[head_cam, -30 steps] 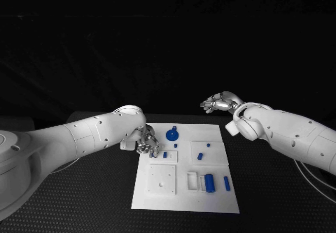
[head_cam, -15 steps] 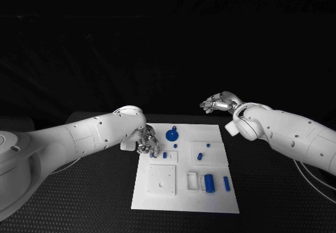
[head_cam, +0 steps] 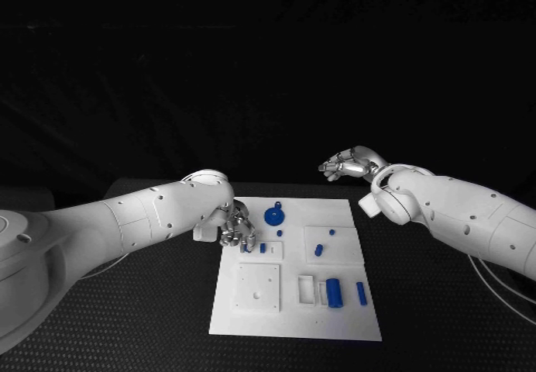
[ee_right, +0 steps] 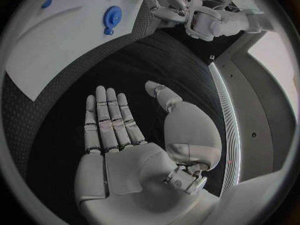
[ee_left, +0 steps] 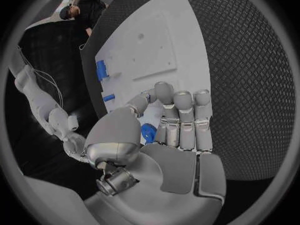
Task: Assemble the parts on the task board
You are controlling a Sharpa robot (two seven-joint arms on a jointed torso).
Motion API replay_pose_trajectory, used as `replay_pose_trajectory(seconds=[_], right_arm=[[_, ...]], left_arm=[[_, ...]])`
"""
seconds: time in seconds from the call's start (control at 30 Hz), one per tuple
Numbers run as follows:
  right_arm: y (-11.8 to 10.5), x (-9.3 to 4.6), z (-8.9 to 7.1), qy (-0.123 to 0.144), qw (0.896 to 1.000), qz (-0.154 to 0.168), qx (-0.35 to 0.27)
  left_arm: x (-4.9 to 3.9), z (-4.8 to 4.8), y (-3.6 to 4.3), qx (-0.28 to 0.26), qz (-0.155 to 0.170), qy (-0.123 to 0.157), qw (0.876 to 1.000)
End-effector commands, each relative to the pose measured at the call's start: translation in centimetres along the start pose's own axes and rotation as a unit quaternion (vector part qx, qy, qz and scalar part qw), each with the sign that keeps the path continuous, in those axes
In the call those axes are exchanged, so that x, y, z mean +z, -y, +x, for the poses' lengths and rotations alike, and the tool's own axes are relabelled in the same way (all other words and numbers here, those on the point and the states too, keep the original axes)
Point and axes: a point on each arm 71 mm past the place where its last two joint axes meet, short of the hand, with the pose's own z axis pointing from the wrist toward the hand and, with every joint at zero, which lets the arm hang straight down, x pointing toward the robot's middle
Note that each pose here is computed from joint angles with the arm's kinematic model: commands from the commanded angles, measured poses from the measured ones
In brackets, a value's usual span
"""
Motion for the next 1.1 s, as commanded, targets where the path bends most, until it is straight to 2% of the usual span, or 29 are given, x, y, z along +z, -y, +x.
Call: replay_pose_trajectory(seconds=[0.03, 0.8, 1.1], right_arm=[[-0.08, 0.02, 0.12, -0.006, 1.0, -0.004, 0.0], [-0.06, 0.02, 0.1, -0.006, 1.0, -0.004, 0.0], [-0.07, 0.02, 0.11, -0.006, 1.0, -0.004, 0.0]], left_arm=[[0.13, 0.22, 0.23, 0.0, 0.007, -0.002, 1.0], [0.12, -0.14, -0.16, 0.007, -0.003, 0.02, 1.0], [0.12, -0.06, -0.13, 0.009, -0.002, 0.015, 1.0]])
